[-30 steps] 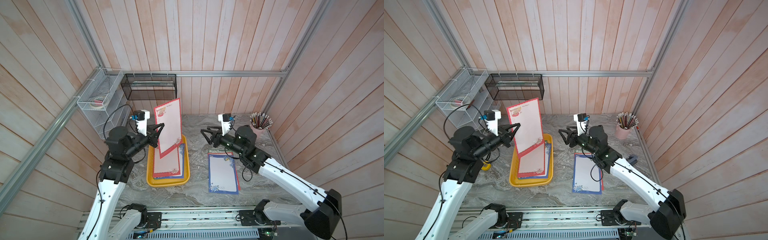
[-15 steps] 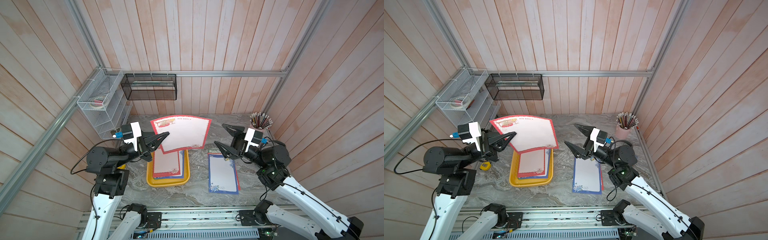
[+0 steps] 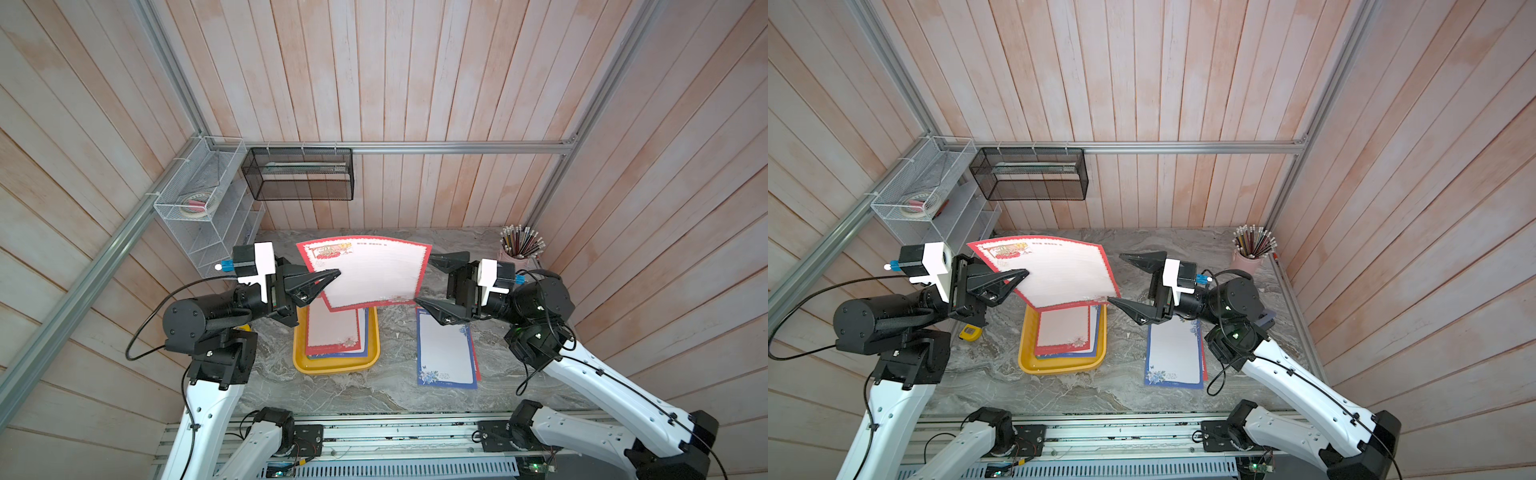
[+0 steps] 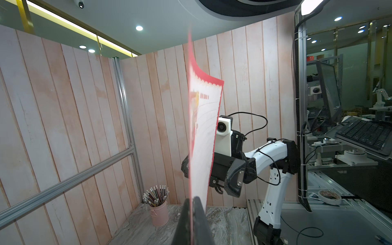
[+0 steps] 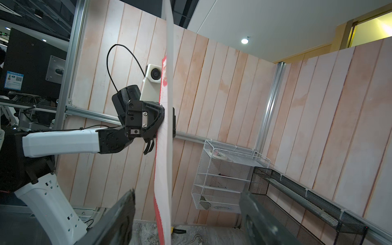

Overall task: Take out the stationery paper from the storage box
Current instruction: Place the stationery paper at the center of the board.

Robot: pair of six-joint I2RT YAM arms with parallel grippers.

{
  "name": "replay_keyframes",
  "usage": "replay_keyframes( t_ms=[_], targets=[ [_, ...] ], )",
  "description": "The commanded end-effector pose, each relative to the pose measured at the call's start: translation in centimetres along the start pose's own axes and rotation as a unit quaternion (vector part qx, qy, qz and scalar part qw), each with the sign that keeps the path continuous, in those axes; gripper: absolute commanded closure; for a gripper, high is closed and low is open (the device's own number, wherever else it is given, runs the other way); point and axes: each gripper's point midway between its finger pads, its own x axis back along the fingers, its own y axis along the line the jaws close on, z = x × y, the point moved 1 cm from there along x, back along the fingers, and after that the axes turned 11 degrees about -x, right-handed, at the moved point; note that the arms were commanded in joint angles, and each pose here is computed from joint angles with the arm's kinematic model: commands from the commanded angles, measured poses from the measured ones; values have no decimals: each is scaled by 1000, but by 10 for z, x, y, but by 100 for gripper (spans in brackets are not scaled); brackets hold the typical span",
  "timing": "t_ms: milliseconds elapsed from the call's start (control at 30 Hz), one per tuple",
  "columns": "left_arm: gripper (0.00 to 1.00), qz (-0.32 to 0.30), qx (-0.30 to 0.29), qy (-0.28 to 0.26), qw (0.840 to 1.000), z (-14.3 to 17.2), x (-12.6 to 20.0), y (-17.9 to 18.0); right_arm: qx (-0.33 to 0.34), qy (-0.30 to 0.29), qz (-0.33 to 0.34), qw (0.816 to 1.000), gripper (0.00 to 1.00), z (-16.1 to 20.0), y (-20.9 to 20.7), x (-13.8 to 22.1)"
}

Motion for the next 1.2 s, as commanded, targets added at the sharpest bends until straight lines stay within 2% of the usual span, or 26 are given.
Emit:
replay_keyframes(
  t_ms=[0,200,367,433,533,733,800,1167],
  targets=[
    [100,16,1,-2,1000,-8,-1,-6,10,-6,-20,1000,22,-10,6,-6],
    [100,21,18,7,1000,-2,0,-8,-1,12,-63,998,28,-2,8,-24],
    [100,20,15,7,1000,0,1,-9,-9,20,-80,997,50,-3,9,-35],
    [100,23,15,9,1000,2,1,-10,-10,21,-75,997,65,-2,8,-35],
    [100,25,15,10,1000,3,0,-9,-13,21,-68,997,79,0,8,-33],
    [100,22,8,6,1000,4,0,-8,-16,32,-57,998,91,3,7,-29],
    [100,25,7,4,1000,3,0,-7,-16,37,-53,998,100,5,6,-29],
    [100,20,6,-7,1000,13,2,-6,-18,56,-23,998,100,30,-7,-28]
  ],
)
